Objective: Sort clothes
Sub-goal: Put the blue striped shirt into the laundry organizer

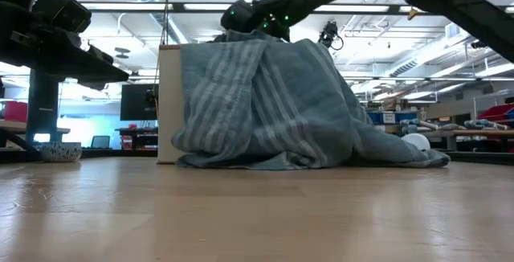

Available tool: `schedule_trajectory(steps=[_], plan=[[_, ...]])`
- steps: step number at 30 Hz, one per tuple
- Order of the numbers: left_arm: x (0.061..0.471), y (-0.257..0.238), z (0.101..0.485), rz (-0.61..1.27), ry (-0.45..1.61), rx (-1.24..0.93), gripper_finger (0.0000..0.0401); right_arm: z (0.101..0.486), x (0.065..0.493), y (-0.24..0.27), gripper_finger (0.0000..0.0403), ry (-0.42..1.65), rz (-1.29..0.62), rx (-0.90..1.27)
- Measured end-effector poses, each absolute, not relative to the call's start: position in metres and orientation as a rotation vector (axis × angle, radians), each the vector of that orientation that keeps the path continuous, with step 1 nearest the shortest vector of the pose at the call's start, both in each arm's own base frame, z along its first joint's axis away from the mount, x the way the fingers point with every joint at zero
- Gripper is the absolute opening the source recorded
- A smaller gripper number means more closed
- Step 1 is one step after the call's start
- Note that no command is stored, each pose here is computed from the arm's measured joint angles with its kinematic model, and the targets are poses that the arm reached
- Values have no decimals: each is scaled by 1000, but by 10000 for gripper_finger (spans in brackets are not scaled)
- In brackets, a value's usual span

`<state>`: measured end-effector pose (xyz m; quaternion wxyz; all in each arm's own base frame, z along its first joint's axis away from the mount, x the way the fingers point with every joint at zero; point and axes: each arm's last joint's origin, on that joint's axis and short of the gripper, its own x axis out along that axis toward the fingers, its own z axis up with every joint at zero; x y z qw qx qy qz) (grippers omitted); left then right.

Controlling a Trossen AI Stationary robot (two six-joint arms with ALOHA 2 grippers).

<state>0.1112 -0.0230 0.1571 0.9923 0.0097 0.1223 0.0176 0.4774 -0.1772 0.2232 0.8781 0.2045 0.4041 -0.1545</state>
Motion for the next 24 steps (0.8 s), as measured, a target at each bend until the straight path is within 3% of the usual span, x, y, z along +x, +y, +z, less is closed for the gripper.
schedule_trajectory(steps=[4,9,15,24], plan=[[111,-23,157,35,248,20,131,217,477,-181,120,850,-255,486],[111,-23,156,36,256,23,131,244,466,-181,167,819,-230,474],[111,-23,156,36,256,22,131,316,434,-176,196,702,-240,401],[111,-23,156,36,262,24,131,402,362,-151,197,677,-374,312]])
